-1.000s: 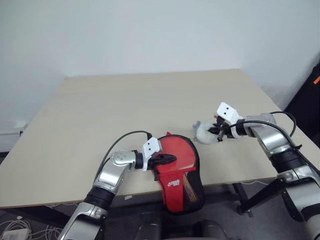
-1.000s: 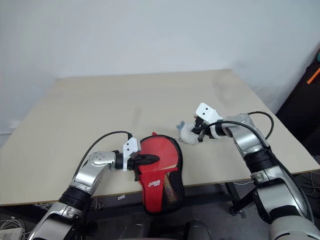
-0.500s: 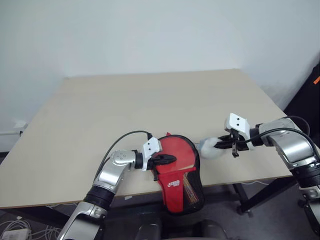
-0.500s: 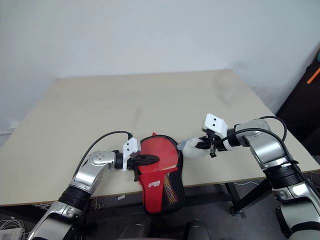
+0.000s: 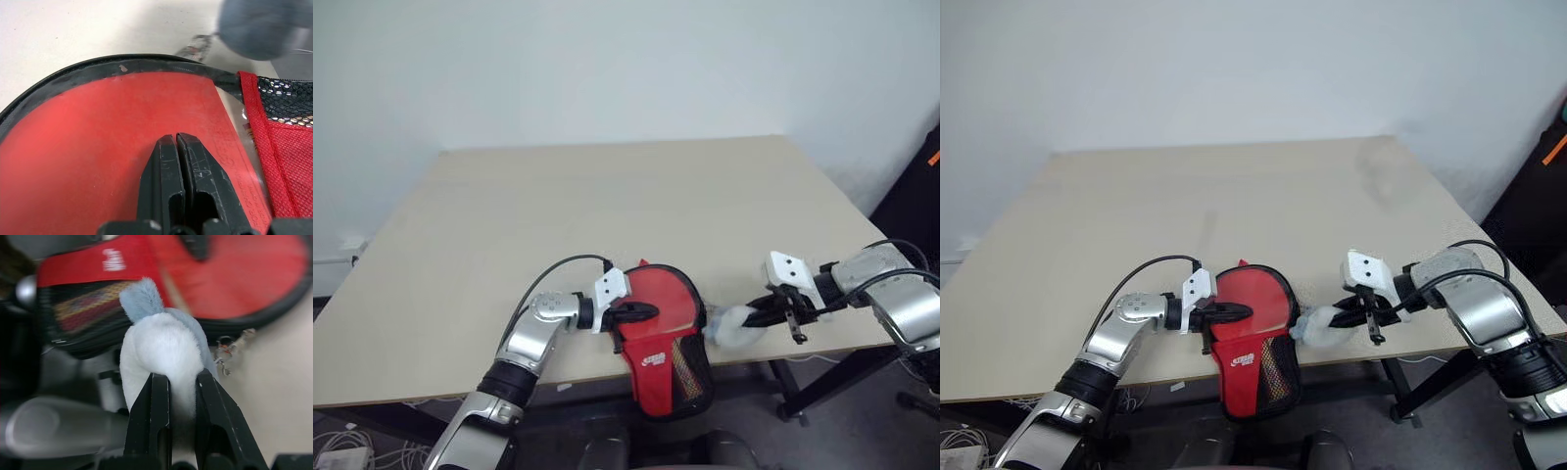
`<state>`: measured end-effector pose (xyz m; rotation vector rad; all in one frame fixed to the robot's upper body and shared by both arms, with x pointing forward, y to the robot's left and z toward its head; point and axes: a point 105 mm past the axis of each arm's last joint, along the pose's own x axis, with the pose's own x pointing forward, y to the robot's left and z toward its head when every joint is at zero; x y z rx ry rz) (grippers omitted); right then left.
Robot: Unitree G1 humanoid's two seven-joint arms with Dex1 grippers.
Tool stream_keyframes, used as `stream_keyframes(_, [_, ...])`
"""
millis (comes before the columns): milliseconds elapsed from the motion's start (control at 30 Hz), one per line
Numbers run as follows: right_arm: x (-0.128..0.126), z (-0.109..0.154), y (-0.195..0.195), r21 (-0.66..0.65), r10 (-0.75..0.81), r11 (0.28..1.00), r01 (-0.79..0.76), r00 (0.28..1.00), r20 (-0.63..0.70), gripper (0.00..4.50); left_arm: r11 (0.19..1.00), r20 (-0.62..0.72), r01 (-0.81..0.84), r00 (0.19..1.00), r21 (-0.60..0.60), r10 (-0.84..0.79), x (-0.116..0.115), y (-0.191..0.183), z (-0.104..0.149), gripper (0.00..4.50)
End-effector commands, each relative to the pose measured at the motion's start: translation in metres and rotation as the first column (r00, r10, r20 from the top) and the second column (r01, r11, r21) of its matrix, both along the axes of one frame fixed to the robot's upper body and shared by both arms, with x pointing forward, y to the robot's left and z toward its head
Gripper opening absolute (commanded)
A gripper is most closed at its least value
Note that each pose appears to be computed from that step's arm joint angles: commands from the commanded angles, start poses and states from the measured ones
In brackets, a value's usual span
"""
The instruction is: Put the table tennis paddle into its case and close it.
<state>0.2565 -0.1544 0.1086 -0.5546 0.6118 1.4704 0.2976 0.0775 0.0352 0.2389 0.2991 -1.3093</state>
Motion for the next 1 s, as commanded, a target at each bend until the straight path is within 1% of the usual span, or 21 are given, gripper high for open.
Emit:
stream_keyframes(33, [-0.01,0.012,0.004,0.015,0.06,0.998,-0.06,0.998,0.012,0.3,0.992,-0.149,0.01,0.989,0.122,0.008,-0.017,0.011,-0.041,0.0])
stream_keyframes(333, [-0.038,0.009,0.007,0.026,0.14,0.99,-0.139,0.988,-0.059,0.3,0.992,-0.145,0.021,0.989,0.122,-0.003,-0.015,0.01,-0.039,0.0])
stream_keyframes(633, [-0.061,0.01,0.006,0.027,0.19,0.982,-0.188,0.975,-0.115,0.3,0.992,-0.147,0.03,0.989,0.126,-0.012,-0.015,0.01,-0.038,0.0])
stream_keyframes(833, [-0.081,0.014,-0.002,0.019,0.249,0.968,-0.249,0.954,-0.169,0.3,0.991,-0.146,0.032,0.989,0.132,-0.012,-0.015,0.011,-0.039,0.0])
stream_keyframes(1000, [-0.096,0.015,-0.002,0.033,0.289,0.957,-0.288,0.936,-0.2,0.3,0.99,-0.145,0.031,0.989,0.136,-0.011,-0.014,0.012,-0.039,0.0])
